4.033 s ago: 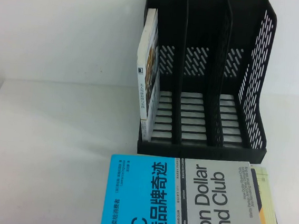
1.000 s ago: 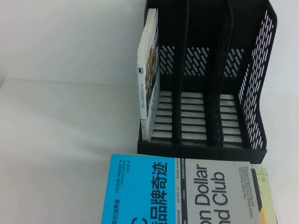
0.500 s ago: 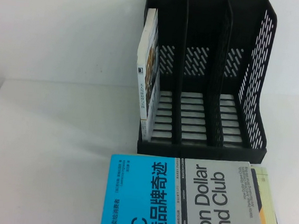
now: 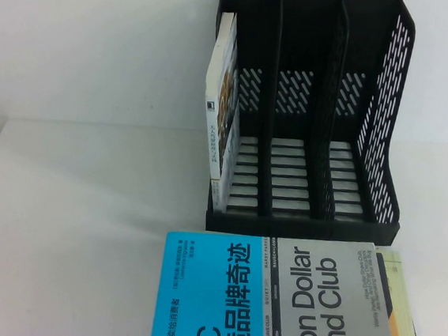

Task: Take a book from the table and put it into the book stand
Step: Push book with right arm

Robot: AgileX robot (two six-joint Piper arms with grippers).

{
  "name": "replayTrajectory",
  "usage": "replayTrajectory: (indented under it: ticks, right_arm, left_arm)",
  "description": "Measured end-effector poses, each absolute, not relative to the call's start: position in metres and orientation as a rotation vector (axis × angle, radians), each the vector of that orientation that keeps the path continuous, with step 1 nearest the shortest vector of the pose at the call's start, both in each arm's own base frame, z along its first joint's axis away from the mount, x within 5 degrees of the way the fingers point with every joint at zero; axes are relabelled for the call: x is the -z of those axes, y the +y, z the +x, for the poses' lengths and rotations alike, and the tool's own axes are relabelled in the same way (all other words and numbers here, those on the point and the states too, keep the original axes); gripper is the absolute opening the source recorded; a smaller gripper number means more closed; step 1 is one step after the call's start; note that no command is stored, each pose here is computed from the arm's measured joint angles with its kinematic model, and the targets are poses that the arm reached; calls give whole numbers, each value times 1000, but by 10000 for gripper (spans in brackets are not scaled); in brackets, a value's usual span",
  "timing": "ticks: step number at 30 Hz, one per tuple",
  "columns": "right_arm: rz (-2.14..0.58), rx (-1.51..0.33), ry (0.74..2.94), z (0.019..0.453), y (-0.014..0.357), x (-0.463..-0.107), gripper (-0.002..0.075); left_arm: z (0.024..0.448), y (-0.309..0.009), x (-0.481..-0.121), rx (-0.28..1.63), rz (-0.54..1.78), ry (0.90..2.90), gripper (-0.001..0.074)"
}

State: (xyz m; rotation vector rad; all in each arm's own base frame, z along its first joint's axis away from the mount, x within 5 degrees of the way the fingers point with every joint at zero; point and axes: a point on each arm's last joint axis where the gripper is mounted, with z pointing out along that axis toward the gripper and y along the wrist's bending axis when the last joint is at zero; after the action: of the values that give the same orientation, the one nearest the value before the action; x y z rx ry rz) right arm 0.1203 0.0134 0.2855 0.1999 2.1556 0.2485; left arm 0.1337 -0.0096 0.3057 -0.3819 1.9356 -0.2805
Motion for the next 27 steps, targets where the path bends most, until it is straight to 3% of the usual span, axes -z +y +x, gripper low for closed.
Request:
replayTrajectory:
  ticks: [11,19,27]
  right_arm:
    - [-193,-461,2519,193,64,-280,-4]
    - [-259,-653,2593,228,86,-256,-4]
    - [-377,-821,2591,236,100,-241,-4]
  left_arm:
    - [166,-32,-281,398,-229,2110,-4]
    - [194,-60,-281,552,89,2338,-4]
    - [231,-78,-276,687,245,2560,-4]
